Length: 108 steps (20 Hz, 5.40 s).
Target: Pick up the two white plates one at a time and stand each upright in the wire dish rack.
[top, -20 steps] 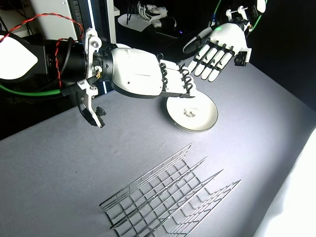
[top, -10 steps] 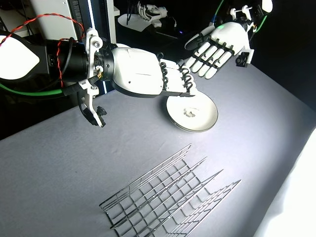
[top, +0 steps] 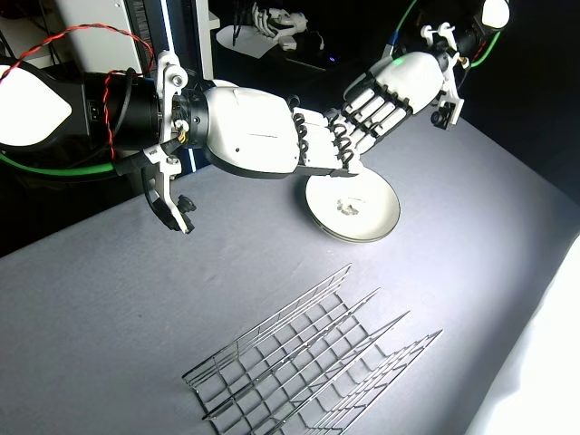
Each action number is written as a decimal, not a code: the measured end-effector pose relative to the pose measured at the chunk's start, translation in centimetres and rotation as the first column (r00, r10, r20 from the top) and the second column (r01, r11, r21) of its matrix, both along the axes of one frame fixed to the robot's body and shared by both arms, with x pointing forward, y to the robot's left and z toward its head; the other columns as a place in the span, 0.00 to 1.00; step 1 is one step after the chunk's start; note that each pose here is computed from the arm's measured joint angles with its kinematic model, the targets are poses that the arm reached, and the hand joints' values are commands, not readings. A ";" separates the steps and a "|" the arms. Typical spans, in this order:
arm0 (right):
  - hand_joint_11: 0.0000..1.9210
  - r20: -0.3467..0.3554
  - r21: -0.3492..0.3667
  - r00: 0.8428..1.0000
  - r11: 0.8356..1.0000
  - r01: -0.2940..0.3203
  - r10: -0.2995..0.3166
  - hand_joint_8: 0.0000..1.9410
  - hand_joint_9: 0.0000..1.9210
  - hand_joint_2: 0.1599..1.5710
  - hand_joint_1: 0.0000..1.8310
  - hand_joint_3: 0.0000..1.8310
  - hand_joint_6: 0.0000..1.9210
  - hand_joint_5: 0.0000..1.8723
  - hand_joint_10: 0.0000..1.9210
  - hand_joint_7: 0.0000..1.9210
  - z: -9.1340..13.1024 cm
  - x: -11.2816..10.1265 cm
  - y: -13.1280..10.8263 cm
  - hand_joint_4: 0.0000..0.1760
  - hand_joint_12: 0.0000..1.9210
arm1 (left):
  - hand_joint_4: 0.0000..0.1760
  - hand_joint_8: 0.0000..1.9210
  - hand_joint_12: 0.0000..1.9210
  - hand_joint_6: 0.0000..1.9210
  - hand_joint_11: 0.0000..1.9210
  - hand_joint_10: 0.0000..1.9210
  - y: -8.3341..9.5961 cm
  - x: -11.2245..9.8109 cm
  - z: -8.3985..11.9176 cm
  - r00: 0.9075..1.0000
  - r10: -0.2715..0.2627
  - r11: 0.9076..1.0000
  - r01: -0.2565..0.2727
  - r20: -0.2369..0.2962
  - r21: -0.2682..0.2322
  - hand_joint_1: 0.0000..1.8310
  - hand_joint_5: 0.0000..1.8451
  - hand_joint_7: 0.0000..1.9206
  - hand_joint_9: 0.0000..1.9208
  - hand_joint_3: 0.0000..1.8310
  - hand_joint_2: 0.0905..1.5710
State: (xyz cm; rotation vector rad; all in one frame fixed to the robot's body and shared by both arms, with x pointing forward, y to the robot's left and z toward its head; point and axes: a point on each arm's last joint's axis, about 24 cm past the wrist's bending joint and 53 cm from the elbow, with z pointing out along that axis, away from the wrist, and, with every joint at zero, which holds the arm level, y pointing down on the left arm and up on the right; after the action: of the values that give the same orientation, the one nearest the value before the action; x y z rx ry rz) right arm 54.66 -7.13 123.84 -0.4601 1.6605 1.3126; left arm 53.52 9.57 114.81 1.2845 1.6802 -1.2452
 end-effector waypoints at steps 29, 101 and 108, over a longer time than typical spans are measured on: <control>0.00 0.283 -0.199 0.929 0.962 -0.187 0.239 0.00 0.00 0.75 0.01 0.00 0.00 0.00 0.00 0.00 -1.5 0.8 -0.5 0.00 0.00 | 0.00 0.00 0.00 0.00 0.00 0.00 2.0 6.0 -6.2 0.999 0.032 0.973 -0.040 0.038 0.227 0.00 0.00 0.00 0.00 0.00 0.72; 0.00 0.185 -0.327 0.957 0.932 -0.155 0.224 0.01 0.07 0.59 0.70 0.00 0.01 0.06 0.01 0.04 -9.5 4.5 3.7 0.00 0.51 | 0.00 0.00 0.00 0.01 0.00 0.00 -5.8 6.5 -7.7 1.000 -0.018 0.980 0.022 -0.019 0.199 0.00 0.03 0.00 0.00 0.00 0.70; 0.00 0.203 -0.302 0.954 0.941 -0.153 0.220 0.00 0.08 0.61 0.70 0.01 0.00 0.08 0.00 0.06 -8.9 5.5 6.2 0.00 0.51 | 0.00 0.01 0.00 0.01 0.00 0.00 -5.8 6.5 -7.7 1.000 -0.016 0.980 0.020 -0.020 0.198 0.00 0.05 0.02 0.00 0.00 0.70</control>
State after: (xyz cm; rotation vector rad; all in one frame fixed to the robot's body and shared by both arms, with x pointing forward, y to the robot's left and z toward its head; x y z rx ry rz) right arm 60.21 -0.90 114.95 -0.9298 1.6390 1.1063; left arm 60.06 3.79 107.14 1.4117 1.8473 -1.1242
